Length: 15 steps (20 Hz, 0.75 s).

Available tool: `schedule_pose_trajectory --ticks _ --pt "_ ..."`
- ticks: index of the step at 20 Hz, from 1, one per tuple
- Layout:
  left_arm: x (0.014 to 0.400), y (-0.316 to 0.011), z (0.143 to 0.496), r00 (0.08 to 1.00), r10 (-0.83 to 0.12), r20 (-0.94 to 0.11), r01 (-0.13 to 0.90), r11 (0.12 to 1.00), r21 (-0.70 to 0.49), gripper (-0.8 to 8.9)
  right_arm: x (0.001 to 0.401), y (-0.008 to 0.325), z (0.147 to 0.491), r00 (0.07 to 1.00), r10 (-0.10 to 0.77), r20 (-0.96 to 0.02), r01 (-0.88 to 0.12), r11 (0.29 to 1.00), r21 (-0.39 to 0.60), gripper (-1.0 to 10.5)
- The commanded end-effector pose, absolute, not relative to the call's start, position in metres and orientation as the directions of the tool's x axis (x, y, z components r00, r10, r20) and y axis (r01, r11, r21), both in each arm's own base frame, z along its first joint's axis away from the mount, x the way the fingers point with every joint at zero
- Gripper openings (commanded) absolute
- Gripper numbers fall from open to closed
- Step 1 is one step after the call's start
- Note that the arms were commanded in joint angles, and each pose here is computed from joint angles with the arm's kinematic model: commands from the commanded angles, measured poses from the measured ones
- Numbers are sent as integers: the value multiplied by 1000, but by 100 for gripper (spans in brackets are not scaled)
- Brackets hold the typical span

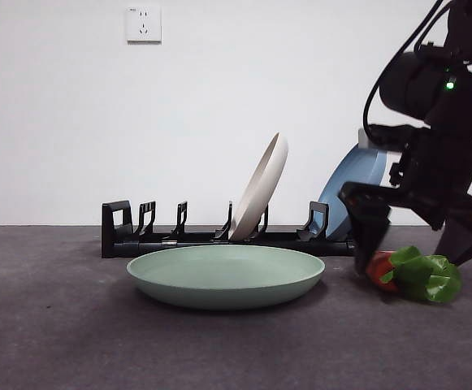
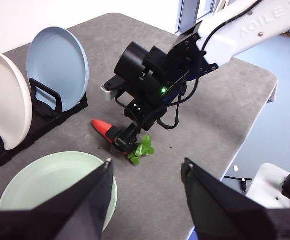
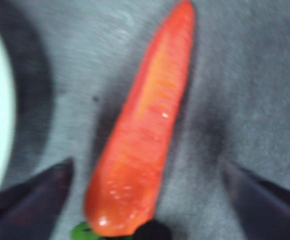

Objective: Take the green plate from the plate rack,put the plate on the table,take the carrot from the table,put the carrot in the plate

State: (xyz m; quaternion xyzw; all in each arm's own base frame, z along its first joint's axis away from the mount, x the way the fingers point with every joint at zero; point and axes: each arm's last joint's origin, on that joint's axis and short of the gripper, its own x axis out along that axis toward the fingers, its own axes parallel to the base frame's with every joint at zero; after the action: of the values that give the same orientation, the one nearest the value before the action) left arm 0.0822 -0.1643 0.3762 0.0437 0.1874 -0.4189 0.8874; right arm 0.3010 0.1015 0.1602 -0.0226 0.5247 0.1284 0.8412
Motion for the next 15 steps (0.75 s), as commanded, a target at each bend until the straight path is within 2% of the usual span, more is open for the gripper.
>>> schedule_pose_trajectory --ticks 1,6,10,15 --pt "82 -165 375 580 -727 -368 756 649 -91 233 302 103 154 402 187 -896 -229 968 99 328" --pt "82 -165 375 580 -726 -368 755 649 -91 233 302 103 154 393 189 -900 -233 967 101 -11" --pt "82 -165 375 581 -725 -369 754 650 -90 233 295 101 165 389 187 -902 -242 966 96 -12" --pt "82 -165 375 582 -724 -370 754 651 -89 233 263 122 224 510 292 -809 -353 929 112 -12"
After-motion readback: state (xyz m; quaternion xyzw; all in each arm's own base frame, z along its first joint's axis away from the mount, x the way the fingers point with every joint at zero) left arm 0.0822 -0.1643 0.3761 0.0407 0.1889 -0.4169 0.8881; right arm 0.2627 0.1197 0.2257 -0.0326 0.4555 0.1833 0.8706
